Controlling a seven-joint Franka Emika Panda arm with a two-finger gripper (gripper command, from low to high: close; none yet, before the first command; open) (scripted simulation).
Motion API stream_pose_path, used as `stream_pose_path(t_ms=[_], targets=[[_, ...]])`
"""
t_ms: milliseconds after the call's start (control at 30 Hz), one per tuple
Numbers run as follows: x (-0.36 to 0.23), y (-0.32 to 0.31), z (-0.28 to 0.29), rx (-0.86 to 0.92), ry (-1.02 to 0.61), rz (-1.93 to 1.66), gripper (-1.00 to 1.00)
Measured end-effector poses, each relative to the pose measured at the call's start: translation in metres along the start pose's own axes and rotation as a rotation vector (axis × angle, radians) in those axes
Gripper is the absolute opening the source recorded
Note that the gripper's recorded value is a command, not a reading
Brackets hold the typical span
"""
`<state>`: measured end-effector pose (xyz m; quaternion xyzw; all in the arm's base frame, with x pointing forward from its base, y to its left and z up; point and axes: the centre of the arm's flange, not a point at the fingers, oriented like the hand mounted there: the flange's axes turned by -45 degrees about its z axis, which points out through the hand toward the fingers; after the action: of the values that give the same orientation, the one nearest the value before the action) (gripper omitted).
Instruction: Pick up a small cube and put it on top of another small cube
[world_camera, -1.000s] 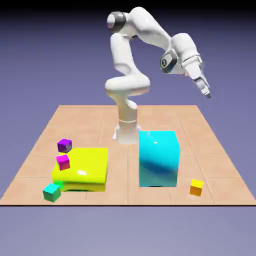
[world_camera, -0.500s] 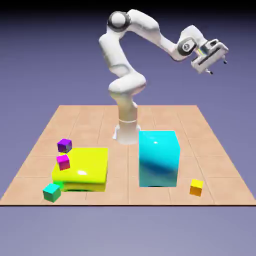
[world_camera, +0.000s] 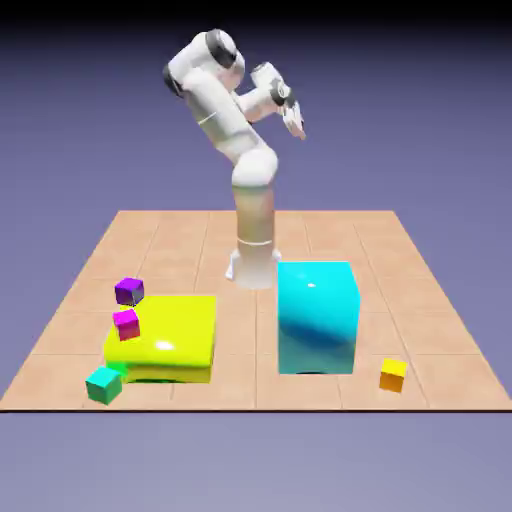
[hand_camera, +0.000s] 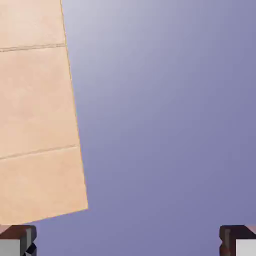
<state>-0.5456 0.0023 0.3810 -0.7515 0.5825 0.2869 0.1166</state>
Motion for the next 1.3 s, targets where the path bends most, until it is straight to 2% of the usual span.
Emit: stream_pose_path(t_ms=[167, 333, 500, 700, 833, 933, 1067, 1200, 1233, 1300], targets=[[0.178, 0.035, -0.072, -0.123, 0.073, -0.518, 0.00], [0.356, 0.001, -0.157, -0.255, 0.111, -1.040, 0.00], [0.511, -0.101, -0.242, -0.395, 0.115, -1.564, 0.00], [0.640, -0.298, -0.326, -0.568, 0.072, -2.193, 0.00], [0.678, -0.460, -0.361, -0.685, 0.010, -2.612, 0.00], [0.680, -0.589, -0.374, -0.771, -0.056, -2.925, 0.00], [0.644, -0.759, -0.372, -0.880, -0.177, -3.341, 0.00], [0.568, -0.915, -0.347, -0.978, -0.345, -3.751, 0.00], [0.550, -0.941, -0.340, -0.993, -0.383, -3.826, 0.00], [0.559, -0.944, -0.324, -0.987, -0.376, -3.830, 0.00]])
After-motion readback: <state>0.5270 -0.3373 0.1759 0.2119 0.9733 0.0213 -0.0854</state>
